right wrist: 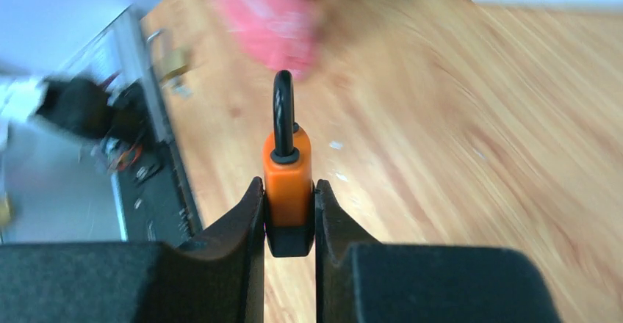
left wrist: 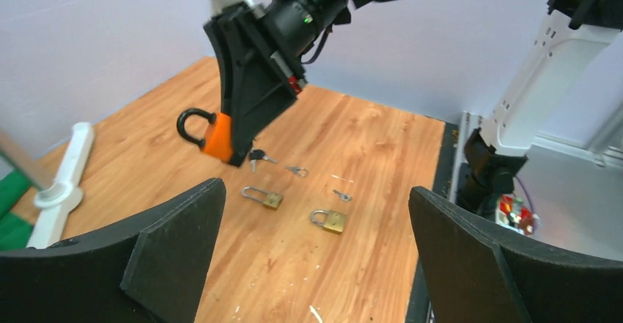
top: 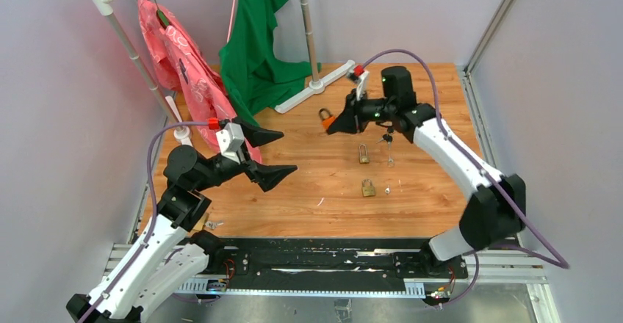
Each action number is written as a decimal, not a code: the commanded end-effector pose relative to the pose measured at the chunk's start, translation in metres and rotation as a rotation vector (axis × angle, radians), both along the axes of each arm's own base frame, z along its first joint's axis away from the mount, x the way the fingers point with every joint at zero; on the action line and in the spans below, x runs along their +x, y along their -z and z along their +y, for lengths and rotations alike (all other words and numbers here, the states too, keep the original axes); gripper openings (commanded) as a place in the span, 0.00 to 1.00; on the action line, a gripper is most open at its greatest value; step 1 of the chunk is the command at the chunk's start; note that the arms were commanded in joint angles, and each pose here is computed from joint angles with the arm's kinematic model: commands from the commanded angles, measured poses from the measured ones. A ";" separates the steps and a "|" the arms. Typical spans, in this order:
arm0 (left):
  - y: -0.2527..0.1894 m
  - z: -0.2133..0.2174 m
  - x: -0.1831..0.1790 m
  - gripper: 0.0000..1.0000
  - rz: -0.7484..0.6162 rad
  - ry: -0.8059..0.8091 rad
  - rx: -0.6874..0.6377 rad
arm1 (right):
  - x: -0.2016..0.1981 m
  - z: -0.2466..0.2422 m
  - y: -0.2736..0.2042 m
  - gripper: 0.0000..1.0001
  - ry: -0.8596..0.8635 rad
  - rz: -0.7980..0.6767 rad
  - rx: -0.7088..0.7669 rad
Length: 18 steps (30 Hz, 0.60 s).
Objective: Lock with the key
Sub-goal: Place the lock at the center of the board.
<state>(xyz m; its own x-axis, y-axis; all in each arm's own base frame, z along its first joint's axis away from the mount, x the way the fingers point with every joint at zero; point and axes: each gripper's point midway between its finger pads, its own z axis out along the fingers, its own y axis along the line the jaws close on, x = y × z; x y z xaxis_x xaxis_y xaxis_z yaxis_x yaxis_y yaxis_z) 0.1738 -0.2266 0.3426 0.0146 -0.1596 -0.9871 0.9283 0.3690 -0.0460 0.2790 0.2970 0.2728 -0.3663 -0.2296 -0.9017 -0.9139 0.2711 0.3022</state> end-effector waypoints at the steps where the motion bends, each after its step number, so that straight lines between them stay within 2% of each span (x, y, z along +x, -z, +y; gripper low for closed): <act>1: 0.015 0.012 0.020 1.00 0.054 -0.145 0.001 | 0.079 -0.064 0.081 0.00 0.395 0.438 -0.027; 6: 0.032 0.020 0.023 1.00 0.097 -0.194 0.037 | 0.139 -0.115 0.150 0.00 0.569 0.677 -0.073; 11: 0.035 0.024 0.023 1.00 0.095 -0.206 0.053 | 0.168 -0.138 0.188 0.00 0.638 0.795 -0.067; 18: 0.035 0.022 0.023 1.00 0.090 -0.198 0.046 | 0.180 -0.137 0.205 0.00 0.622 0.847 -0.065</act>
